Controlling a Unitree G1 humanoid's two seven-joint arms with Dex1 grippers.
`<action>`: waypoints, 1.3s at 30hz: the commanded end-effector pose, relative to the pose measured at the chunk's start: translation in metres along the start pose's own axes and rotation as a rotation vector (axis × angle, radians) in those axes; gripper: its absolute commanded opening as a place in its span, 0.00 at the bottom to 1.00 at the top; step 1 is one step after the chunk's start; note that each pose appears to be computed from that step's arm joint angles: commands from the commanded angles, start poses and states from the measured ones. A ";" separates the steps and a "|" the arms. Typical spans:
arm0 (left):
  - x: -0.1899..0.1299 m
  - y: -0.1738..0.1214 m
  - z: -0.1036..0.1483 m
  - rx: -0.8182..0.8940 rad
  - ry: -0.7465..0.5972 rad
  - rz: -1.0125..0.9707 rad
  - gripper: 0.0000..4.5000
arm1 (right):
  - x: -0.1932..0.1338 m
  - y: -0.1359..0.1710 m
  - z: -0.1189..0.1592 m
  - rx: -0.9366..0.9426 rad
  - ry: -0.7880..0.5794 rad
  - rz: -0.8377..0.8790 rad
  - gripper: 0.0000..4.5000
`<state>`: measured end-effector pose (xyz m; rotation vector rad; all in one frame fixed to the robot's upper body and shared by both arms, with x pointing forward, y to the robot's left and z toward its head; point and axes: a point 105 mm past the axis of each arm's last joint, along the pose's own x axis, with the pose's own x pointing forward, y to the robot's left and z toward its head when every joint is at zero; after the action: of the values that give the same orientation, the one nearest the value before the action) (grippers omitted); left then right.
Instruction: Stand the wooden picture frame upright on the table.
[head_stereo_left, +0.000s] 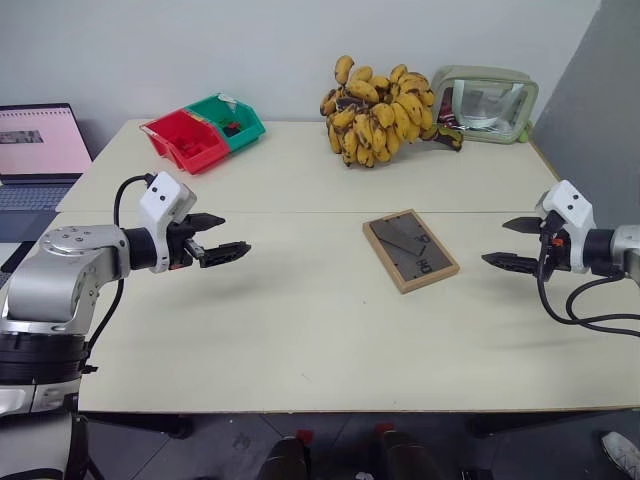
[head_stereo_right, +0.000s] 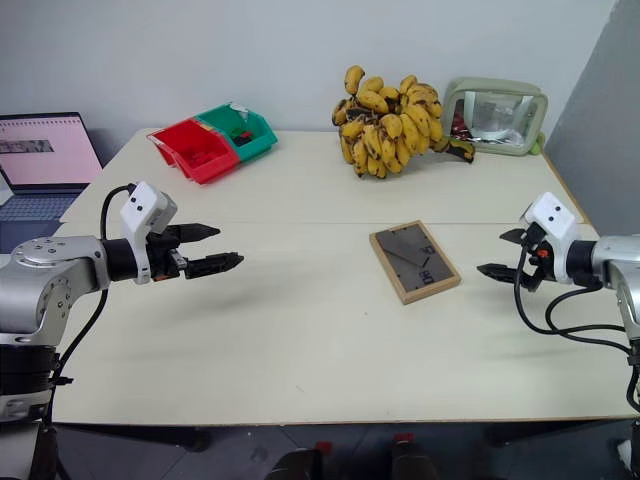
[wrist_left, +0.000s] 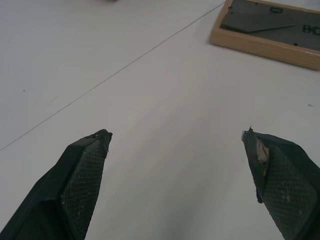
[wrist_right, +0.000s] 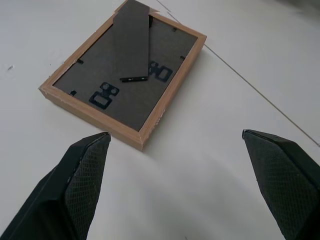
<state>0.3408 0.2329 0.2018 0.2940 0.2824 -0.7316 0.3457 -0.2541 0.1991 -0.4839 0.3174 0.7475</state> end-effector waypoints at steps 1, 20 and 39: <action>-0.004 -0.001 0.011 0.014 -0.059 0.011 0.96 | 0.000 -0.010 0.008 -0.034 -0.032 -0.057 1.00; 0.175 -0.088 0.013 -0.048 -0.113 0.018 0.12 | 0.095 -0.035 -0.022 -0.186 0.081 -0.369 0.06; 0.217 -0.125 -0.005 -0.238 -0.021 -0.108 0.01 | 0.157 0.039 0.002 -0.079 -0.041 -0.027 0.00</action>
<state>0.4123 0.0166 0.0953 0.0407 0.3714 -0.7698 0.4362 -0.1760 0.1153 -0.5841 0.2824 0.5940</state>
